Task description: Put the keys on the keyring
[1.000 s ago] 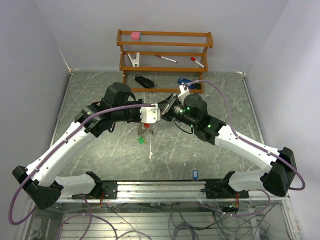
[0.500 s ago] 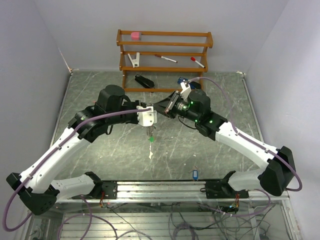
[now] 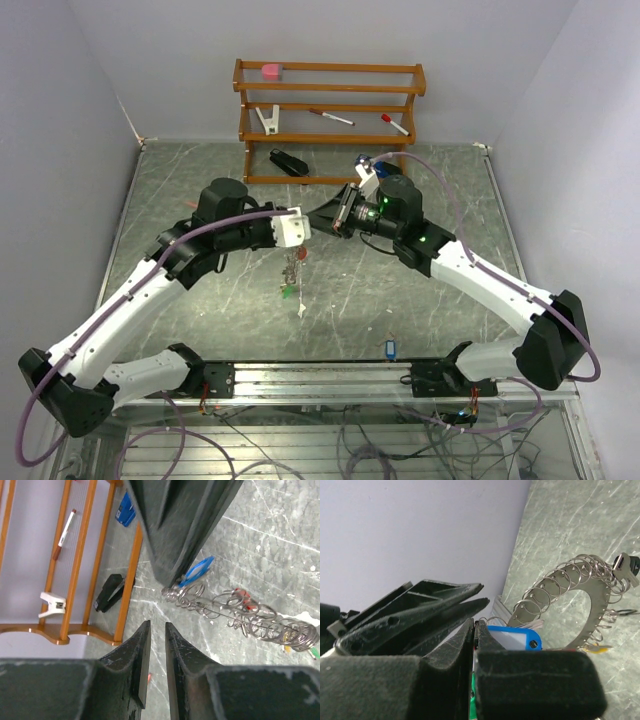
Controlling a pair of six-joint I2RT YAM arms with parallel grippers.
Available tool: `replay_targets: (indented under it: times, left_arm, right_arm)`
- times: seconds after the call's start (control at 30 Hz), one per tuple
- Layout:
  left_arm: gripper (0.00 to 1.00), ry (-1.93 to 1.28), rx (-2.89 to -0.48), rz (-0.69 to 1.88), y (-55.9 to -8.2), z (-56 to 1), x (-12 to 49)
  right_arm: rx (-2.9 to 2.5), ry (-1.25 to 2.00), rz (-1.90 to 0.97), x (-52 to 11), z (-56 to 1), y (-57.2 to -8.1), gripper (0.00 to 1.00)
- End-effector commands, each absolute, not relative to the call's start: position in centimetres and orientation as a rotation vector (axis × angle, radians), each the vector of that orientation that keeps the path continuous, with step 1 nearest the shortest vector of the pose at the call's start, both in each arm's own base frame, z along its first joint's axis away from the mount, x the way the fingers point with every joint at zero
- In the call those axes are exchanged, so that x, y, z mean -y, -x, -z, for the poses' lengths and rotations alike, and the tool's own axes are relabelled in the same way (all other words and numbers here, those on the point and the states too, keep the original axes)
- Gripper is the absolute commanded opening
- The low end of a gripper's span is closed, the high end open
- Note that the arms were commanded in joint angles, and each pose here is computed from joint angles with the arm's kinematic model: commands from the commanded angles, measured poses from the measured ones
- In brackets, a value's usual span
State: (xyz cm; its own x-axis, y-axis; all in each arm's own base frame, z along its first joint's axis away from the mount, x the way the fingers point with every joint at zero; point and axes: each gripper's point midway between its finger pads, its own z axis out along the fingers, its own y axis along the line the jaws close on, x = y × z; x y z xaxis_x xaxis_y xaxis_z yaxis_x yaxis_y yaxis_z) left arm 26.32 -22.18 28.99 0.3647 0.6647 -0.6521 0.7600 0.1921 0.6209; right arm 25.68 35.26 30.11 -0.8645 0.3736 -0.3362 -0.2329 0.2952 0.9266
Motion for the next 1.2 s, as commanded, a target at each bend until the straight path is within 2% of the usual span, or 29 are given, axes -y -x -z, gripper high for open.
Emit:
replay_targets:
  times: [0.0,0.43,0.87,1.0,1.17]
  left_arm:
    - [0.29,-1.392,-1.330,0.238,-26.4,-30.5,22.4]
    - [0.33,-1.393,-1.235,0.500,-23.9,-30.9,24.7]
    - [0.35,-1.370,-1.269,0.479,-25.0,-29.8,24.5]
    - [0.31,-1.360,-1.271,0.483,-25.2,-29.8,24.5]
    - [0.11,-1.366,-1.262,0.499,-25.0,-29.8,24.6]
  right_arm:
    - [-1.960,-0.044,-1.655,-34.4,-34.1,-25.3,0.00]
    - [-1.946,0.008,-1.693,-34.7,-35.0,-24.7,0.00]
    - [-1.945,0.050,-1.704,-34.5,-35.7,-23.9,0.00]
    - [-1.942,0.052,-1.704,-34.5,-35.8,-23.9,0.00]
    - [-1.938,0.052,-1.700,-34.3,-36.0,-23.8,0.00]
